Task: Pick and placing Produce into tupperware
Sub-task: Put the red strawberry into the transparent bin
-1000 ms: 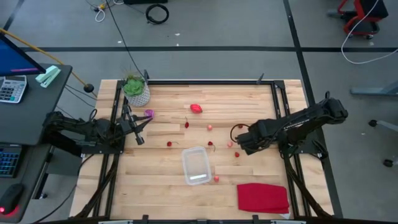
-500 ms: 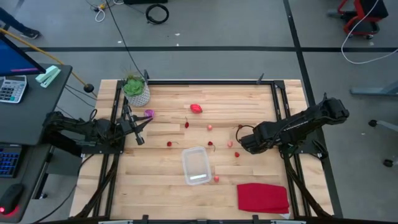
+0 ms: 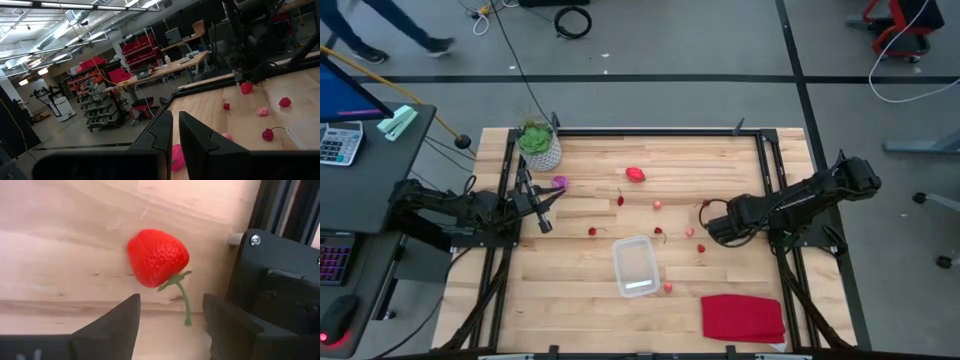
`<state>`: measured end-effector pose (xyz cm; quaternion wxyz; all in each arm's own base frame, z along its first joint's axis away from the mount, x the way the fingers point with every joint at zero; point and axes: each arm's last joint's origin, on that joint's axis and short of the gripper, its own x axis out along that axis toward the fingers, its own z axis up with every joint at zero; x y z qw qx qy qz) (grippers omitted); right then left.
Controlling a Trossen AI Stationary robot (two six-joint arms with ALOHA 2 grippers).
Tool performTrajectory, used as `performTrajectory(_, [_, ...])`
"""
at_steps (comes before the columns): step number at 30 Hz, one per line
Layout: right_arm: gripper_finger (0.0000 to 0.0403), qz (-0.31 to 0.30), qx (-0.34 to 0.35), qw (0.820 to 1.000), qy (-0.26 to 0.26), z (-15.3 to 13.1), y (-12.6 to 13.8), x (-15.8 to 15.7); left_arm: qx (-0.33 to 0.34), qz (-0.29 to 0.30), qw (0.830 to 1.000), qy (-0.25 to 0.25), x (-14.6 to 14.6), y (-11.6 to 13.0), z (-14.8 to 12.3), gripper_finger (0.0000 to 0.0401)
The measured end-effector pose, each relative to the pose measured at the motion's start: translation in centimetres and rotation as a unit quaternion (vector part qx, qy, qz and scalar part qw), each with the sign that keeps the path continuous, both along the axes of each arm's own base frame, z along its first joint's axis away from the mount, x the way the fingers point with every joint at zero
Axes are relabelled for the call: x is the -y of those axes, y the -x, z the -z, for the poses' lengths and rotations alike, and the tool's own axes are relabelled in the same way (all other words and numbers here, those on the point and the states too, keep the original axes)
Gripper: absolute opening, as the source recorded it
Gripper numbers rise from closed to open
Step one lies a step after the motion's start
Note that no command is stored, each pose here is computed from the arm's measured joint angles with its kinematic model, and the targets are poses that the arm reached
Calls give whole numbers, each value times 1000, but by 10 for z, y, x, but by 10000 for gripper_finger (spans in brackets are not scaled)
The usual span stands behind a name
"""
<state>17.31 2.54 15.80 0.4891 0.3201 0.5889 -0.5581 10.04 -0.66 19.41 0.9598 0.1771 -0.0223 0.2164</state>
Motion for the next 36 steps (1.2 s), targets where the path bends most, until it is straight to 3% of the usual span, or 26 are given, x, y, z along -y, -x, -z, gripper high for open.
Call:
performTrajectory(14, [214,53,-6,998,-26,0,-1,13,0,0,1000,0,0,0,0,35])
performTrajectory(36, [94,63,-5,998,-26,0,-1,13,0,0,1000,0,0,0,0,28])
